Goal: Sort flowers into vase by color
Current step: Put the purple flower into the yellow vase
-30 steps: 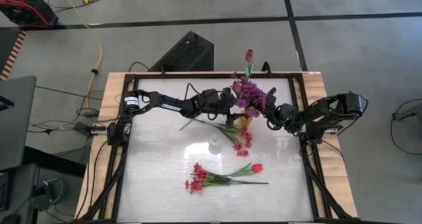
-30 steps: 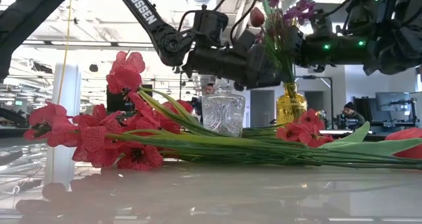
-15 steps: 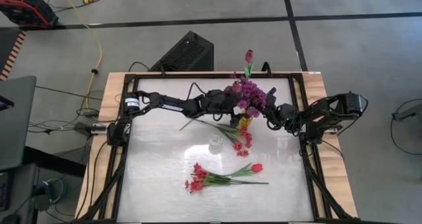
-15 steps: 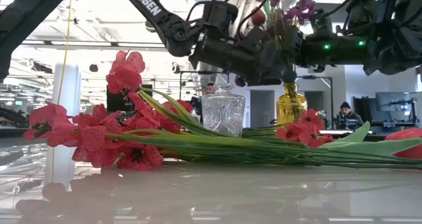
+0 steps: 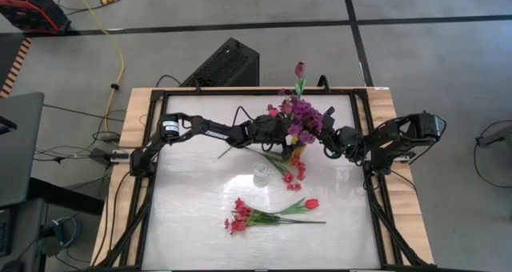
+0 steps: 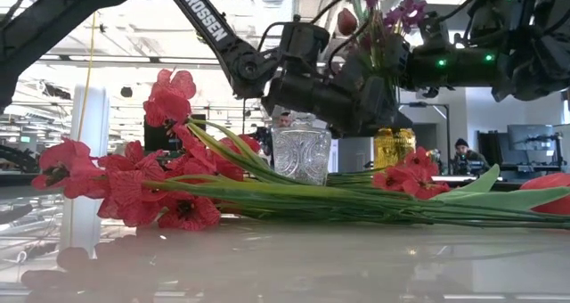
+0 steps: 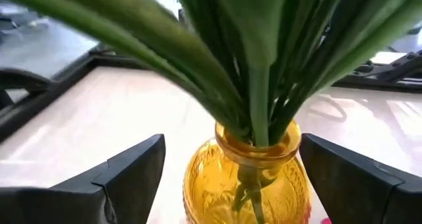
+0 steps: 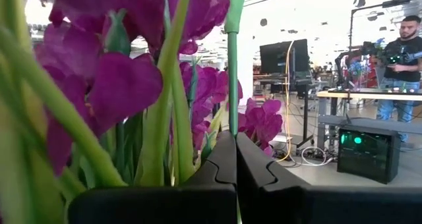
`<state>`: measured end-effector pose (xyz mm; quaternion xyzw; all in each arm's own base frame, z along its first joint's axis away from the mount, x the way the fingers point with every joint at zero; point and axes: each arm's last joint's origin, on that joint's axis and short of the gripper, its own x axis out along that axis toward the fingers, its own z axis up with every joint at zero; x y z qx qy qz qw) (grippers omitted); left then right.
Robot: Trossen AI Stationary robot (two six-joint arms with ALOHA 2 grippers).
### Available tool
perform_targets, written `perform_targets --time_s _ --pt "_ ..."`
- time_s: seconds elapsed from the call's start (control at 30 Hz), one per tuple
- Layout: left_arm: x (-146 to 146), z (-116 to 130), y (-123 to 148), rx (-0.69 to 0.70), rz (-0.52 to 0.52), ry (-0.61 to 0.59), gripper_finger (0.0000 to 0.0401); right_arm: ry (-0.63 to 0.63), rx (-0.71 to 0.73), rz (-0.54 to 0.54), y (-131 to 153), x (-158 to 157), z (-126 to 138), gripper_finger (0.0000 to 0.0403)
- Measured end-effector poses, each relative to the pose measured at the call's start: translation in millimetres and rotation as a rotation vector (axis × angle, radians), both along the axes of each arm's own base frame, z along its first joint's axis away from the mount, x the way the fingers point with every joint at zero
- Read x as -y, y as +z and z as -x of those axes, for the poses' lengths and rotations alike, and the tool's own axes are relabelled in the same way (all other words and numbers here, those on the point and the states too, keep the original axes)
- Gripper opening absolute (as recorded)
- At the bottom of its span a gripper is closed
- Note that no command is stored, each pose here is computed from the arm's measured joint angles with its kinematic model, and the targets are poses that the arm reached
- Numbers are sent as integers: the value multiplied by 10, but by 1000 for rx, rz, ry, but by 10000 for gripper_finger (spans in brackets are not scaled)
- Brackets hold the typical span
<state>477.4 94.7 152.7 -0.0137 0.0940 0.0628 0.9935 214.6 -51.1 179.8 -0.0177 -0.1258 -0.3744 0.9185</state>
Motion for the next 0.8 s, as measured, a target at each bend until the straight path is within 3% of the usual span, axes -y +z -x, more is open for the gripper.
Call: perform_targets --time_s 0.17,0.27,0.37,0.53,0.8 --pt "9 -8 19 10 -38 8 332 0 -4 2 -1 -4 -1 16" --pt "9 -10 32 23 -40 3 302 -2 -7 5 -1 -4 -1 16" --pt "6 -10 30 17 -42 15 245 -4 -14 12 -1 -5 -1 16" --pt "-20 -2 20 5 -36 13 115 -9 -16 13 -1 -4 0 16" --pt "-260 80 106 32 102 -105 116 -29 -34 -55 -161 -76 170 16"
